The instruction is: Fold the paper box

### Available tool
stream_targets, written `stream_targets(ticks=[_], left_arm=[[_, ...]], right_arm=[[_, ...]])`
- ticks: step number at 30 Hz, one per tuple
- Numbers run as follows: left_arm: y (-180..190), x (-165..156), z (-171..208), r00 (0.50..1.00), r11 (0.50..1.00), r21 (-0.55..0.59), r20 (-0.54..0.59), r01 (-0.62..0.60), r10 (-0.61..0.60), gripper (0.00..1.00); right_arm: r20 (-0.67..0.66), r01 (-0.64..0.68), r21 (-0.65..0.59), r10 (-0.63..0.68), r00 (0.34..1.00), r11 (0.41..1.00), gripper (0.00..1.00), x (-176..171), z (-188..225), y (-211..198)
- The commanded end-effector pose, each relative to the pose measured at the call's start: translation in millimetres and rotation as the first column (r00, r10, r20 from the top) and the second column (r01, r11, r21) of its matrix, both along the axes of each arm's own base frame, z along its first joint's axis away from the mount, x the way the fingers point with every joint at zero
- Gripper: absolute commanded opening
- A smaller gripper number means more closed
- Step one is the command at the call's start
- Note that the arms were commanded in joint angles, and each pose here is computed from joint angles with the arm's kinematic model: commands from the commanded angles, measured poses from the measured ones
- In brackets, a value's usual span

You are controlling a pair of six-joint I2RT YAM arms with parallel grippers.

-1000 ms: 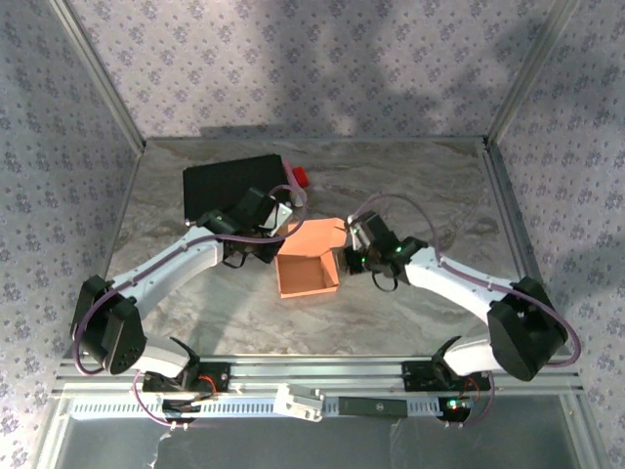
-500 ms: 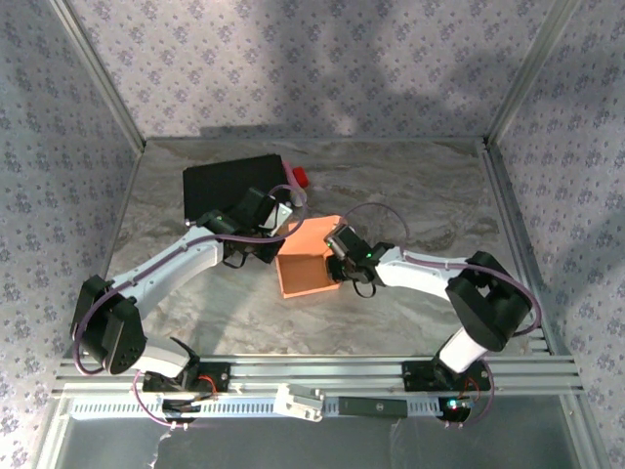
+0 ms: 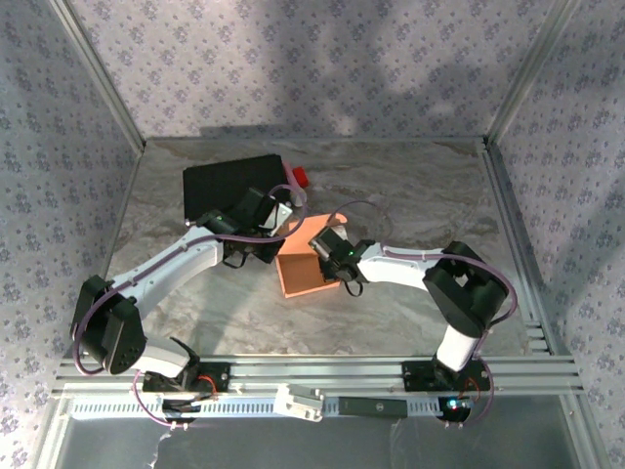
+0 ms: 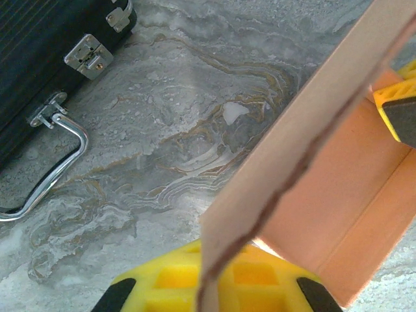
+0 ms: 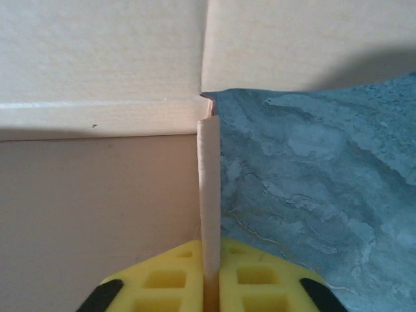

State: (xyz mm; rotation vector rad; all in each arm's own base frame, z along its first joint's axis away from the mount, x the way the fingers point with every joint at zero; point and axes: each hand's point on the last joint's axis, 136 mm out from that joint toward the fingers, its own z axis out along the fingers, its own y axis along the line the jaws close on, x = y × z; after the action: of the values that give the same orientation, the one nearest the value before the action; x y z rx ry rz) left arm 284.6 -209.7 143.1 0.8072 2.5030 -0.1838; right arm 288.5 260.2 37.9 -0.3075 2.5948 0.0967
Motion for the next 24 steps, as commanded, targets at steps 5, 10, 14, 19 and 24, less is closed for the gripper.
stream_targets(ticks=[5, 10, 14, 19, 24], left_arm=[[1, -1, 6, 1.000, 1.000, -0.013, -0.001, -0.007, 0.007, 0.00], [1, -1, 9, 1.000, 1.000, -0.018, 0.004, -0.009, 0.009, 0.00], [2, -2, 10, 1.000, 1.000, -0.020, 0.006, -0.012, 0.012, 0.00], [2, -2, 10, 1.000, 1.000, -0.019, 0.008, -0.008, 0.008, 0.00], [2, -2, 11, 1.000, 1.000, -0.021, 0.009, -0.001, 0.001, 0.00]], right_arm=[[0.075, 0.017, -0.219, 0.000, 0.997, 0.976, 0.00, -3, 8, -10], [0.081, 0.010, -0.297, 0.014, 0.997, 0.955, 0.00, -7, 8, -8], [0.071, -0.003, -0.245, 0.021, 0.997, 0.970, 0.00, -10, 9, -3], [0.085, -0.028, -0.152, 0.041, 0.996, 0.988, 0.19, -12, 29, 4], [0.088, -0.034, -0.079, 0.041, 0.995, 0.996, 0.27, -13, 45, 5]])
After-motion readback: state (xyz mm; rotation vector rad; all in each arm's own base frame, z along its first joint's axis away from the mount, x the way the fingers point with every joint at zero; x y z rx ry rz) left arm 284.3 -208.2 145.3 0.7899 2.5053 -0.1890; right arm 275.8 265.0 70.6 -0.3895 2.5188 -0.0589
